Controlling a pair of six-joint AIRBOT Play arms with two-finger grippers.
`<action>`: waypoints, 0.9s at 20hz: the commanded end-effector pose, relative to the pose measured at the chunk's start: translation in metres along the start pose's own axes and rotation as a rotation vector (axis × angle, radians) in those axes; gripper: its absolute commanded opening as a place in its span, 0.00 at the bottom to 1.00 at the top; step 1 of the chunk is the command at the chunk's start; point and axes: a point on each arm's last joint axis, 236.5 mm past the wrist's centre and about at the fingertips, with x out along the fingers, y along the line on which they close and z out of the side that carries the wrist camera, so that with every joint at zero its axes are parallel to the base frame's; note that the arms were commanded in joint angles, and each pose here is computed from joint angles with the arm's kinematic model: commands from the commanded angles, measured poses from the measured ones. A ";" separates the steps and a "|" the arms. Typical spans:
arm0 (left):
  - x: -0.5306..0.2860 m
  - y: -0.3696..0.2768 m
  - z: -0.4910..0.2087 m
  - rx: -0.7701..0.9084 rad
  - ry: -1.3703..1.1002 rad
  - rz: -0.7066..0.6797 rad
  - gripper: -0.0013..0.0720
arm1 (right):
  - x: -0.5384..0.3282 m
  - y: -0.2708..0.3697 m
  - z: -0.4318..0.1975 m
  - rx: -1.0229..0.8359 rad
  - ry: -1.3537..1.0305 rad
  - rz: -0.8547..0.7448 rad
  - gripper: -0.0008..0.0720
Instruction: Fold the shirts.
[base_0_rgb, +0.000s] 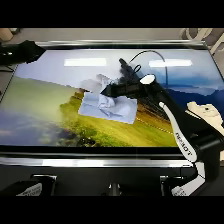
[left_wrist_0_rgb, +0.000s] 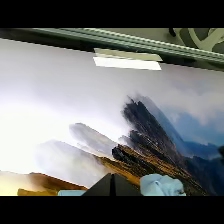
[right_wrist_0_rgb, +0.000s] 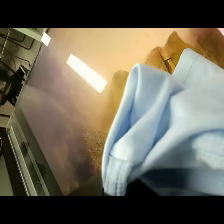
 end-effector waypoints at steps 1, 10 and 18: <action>-0.029 -0.012 -0.004 0.054 0.006 0.006 0.05 | 0.041 -0.014 -0.011 0.116 -0.027 0.029 0.36; -0.014 -0.004 -0.031 0.068 0.073 0.016 0.05 | -0.076 -0.069 -0.054 -0.029 0.308 -0.167 0.88; -0.014 0.000 -0.031 0.078 0.075 0.034 0.05 | -0.155 -0.172 -0.118 0.261 0.381 -0.390 0.88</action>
